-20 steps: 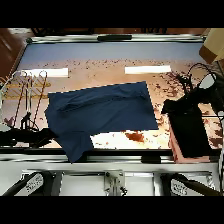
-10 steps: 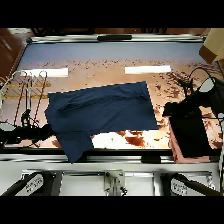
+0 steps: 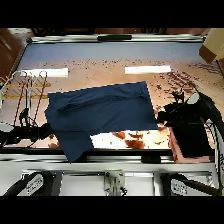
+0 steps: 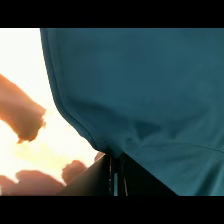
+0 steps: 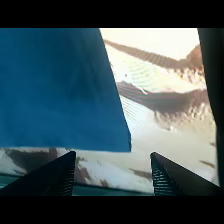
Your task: Fold the shirts.
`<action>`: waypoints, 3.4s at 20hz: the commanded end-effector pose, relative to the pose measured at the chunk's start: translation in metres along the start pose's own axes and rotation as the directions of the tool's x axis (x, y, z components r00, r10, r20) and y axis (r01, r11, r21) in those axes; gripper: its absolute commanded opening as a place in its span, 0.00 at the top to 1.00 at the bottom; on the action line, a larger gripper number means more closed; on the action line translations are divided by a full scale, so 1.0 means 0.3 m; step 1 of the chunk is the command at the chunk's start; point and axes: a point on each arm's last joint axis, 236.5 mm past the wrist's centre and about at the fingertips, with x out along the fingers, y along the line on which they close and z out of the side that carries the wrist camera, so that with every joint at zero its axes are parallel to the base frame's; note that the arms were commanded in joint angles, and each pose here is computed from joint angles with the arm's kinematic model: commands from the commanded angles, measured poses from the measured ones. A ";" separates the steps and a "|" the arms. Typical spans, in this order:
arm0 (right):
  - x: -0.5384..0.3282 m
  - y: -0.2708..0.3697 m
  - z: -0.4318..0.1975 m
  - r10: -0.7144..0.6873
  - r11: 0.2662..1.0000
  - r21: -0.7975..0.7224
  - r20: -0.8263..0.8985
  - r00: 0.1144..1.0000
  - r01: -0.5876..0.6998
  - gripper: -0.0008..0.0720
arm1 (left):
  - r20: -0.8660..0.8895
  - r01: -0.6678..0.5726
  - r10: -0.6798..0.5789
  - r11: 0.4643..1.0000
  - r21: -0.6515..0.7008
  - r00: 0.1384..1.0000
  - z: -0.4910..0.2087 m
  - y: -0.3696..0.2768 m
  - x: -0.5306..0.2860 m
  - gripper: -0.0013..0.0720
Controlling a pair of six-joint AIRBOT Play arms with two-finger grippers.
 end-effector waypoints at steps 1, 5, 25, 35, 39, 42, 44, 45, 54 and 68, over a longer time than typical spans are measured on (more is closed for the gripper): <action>0.079 0.032 0.005 0.060 0.996 0.063 -0.030 0.998 -0.058 0.17 | 0.033 -0.001 0.000 0.999 0.034 0.999 0.015 -0.013 -0.023 0.94; 0.122 0.061 0.019 0.054 0.996 0.066 -0.027 0.998 -0.052 0.17 | 0.037 0.001 -0.002 0.999 0.037 0.999 0.015 -0.017 -0.028 0.94; -1.929 0.619 -0.568 0.437 0.865 -0.329 0.865 -0.248 0.378 0.90 | 0.824 -0.419 -0.561 0.769 0.482 -0.082 -0.218 -1.073 -2.057 0.94; -1.535 0.377 -0.406 0.109 0.895 -0.209 0.960 0.259 0.394 0.90 | 0.870 -0.478 -0.329 0.736 0.480 0.368 -0.058 -0.875 -1.672 0.94; -1.125 0.237 -0.162 -0.127 0.894 -0.217 0.718 0.684 0.393 0.90 | 0.747 -0.330 -0.190 0.809 0.486 0.637 0.160 -0.688 -1.305 0.94; -0.781 0.215 0.068 -0.132 0.910 -0.262 0.551 0.824 0.321 0.90 | 0.537 -0.169 -0.095 0.891 0.421 0.838 0.280 -0.490 -0.904 0.95; -0.620 0.256 0.253 -0.057 0.932 -0.273 0.539 0.841 0.239 0.90 | 0.470 -0.089 -0.104 0.925 0.370 0.877 0.373 -0.430 -0.699 0.95; -0.562 0.267 0.350 -0.033 0.939 -0.266 0.556 0.830 0.216 0.90 | 0.468 -0.088 -0.108 0.922 0.377 0.877 0.431 -0.423 -0.620 0.95; -0.358 0.283 0.826 0.067 0.980 -0.173 0.753 0.655 0.099 0.90 | 0.559 -0.049 -0.097 0.969 0.241 0.824 0.862 -0.443 -0.168 0.94; -0.236 0.146 0.621 -0.063 0.963 -0.194 0.505 0.861 0.185 0.90 | 0.060 0.038 -0.066 0.925 0.378 0.996 0.530 -0.355 0.013 0.94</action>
